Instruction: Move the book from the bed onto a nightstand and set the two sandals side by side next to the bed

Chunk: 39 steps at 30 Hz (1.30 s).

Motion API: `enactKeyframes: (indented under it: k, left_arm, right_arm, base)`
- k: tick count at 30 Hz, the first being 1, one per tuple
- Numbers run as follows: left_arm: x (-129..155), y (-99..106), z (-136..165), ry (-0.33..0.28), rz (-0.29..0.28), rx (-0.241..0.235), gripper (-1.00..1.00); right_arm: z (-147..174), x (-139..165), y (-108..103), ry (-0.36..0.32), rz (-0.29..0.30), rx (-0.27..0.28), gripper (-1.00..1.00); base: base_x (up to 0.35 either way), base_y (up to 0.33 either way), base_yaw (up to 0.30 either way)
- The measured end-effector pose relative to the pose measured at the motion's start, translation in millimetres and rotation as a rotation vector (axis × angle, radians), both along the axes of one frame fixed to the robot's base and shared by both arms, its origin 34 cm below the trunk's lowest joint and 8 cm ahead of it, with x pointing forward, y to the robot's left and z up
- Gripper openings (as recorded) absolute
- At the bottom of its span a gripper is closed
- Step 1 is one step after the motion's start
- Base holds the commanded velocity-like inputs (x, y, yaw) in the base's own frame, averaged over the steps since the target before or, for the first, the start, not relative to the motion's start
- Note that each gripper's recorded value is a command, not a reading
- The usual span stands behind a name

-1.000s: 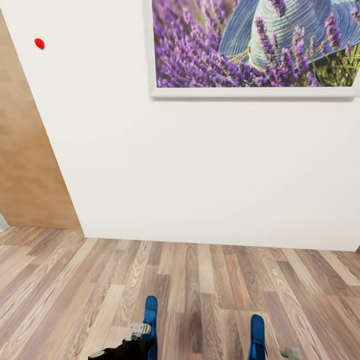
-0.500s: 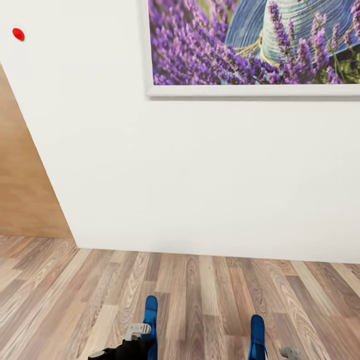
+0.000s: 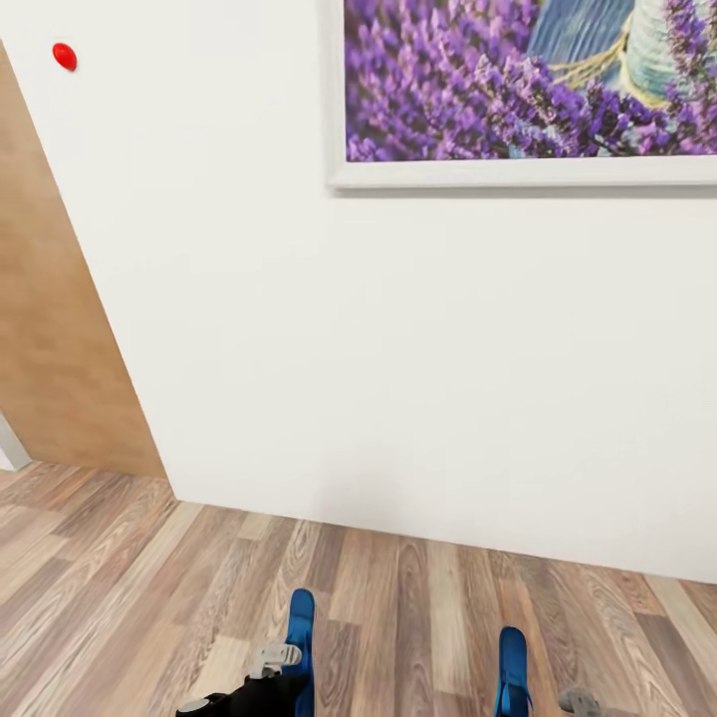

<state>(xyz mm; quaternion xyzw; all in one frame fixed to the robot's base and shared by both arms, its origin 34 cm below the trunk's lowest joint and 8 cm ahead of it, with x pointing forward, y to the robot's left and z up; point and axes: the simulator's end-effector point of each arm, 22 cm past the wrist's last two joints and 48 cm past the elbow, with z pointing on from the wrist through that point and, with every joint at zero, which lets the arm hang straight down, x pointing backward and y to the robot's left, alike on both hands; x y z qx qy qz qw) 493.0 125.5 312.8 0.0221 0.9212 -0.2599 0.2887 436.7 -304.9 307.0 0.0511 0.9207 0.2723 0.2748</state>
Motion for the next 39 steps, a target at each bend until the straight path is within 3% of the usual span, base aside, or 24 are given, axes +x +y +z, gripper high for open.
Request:
enactKeyframes:
  k: [20, 39]
  left_arm:
    - [-0.1, -0.1, -0.1, 0.000, -0.001, 0.000, -1.00]
    - [0.1, -0.1, -0.3, 0.000, 0.000, 0.000, -1.00]
  right_arm:
    - [-0.1, 0.0, 0.0, 0.000, 0.000, 0.000, -1.00]
    - [-0.4, -0.1, 0.0, 0.001, 0.000, 0.000, -1.00]
  base:
    - [0.325, 0.000, 0.132]
    - [0.025, 0.000, 0.292]
